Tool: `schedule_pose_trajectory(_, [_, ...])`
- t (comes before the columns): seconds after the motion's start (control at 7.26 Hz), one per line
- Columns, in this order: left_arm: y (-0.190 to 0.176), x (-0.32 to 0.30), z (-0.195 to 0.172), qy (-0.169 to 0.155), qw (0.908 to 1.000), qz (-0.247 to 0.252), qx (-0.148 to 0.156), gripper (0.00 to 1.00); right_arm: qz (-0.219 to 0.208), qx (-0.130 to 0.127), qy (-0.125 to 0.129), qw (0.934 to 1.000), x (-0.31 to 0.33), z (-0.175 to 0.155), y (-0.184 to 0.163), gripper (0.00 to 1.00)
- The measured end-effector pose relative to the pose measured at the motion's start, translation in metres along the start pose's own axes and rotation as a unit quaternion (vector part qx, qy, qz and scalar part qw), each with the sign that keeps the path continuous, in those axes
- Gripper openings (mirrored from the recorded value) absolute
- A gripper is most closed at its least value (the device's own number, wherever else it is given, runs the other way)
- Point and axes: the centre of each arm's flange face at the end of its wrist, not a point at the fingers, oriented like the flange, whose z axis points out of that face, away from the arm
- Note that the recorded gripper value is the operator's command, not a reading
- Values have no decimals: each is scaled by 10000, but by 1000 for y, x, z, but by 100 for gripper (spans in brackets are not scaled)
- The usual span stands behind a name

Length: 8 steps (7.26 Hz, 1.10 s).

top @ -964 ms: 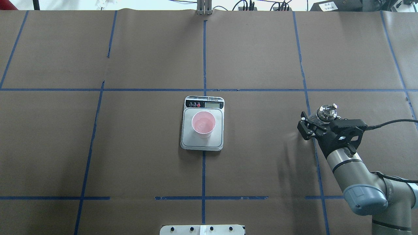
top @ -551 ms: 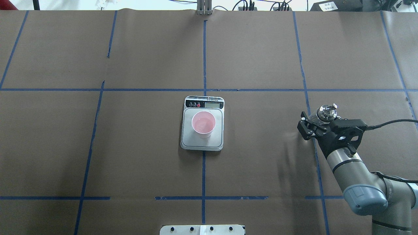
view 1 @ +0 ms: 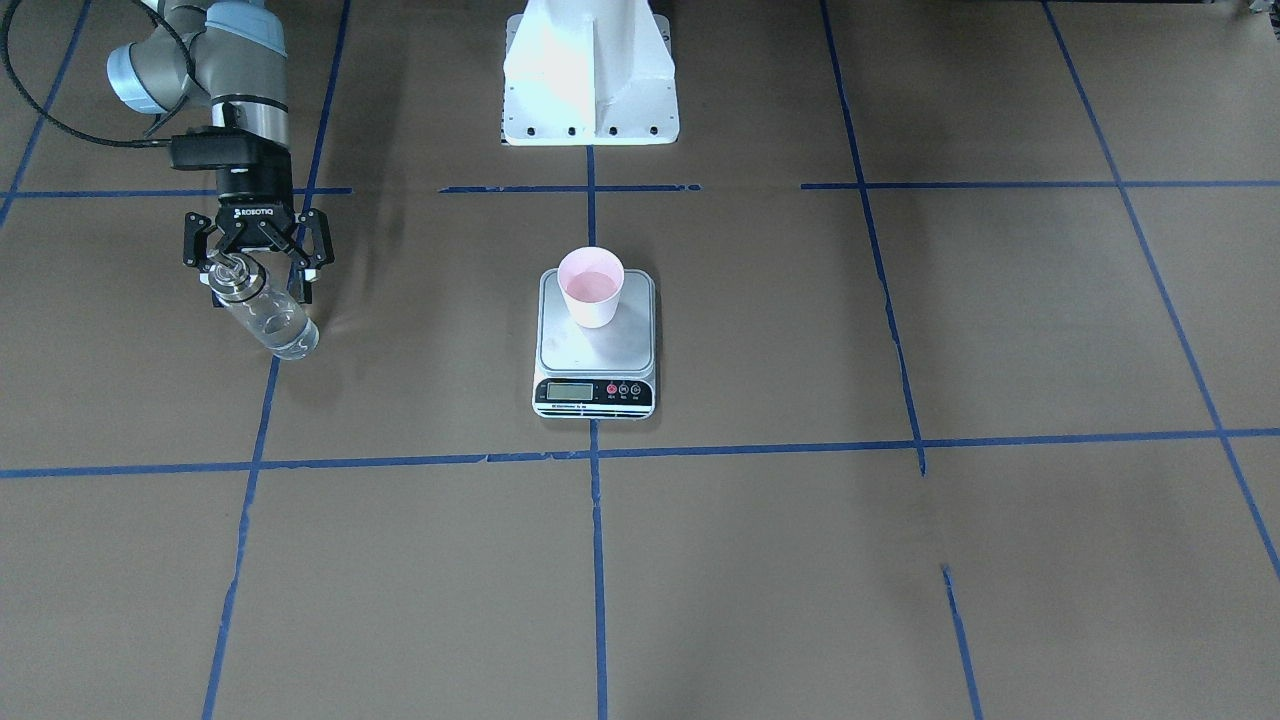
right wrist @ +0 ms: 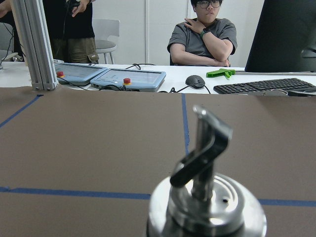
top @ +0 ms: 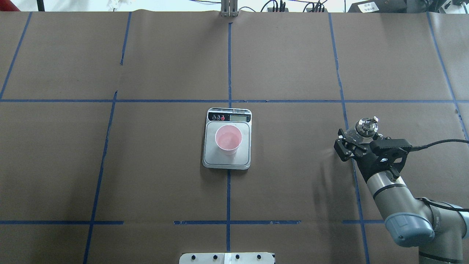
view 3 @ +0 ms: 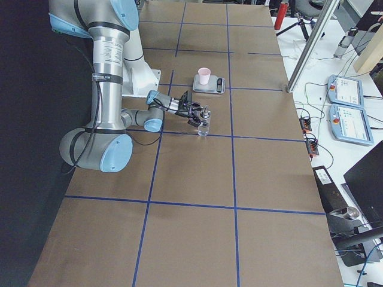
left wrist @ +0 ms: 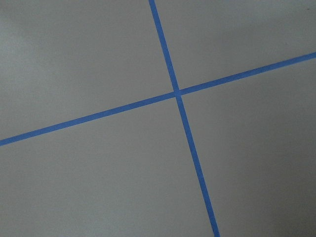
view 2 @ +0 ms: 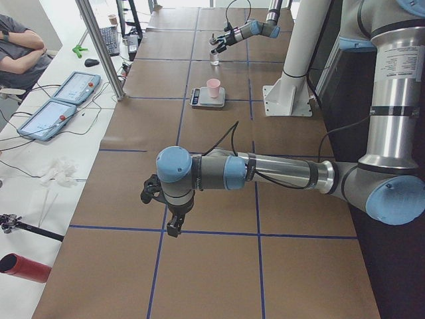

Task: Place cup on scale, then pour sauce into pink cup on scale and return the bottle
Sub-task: 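Hold the upright bottle with the right gripper near its spot, then lower the bottle onto the table with the right gripper and release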

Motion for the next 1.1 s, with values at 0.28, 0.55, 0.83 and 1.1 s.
schedule_pose_trajectory(0.28, [0, 0, -1, 0, 10000, 4, 6, 100, -29, 47, -17, 10000, 1, -8, 11, 100])
schedule_pose_trajectory(0.55, [0, 1, -1, 3, 10000, 7, 7, 100, -71, 81, -45, 9999, 7, -21, 27, 100])
schedule_pose_trajectory(0.83, [0, 1, -1, 3, 10000, 8, 8, 100, -118, 106, -87, 9998, 15, -34, 42, 100])
schedule_pose_trajectory(1.1, [-1, 1, -1, 4, 10000, 9, 10, 100, -379, 37, 1, 9993, 45, -40, 50, 100])
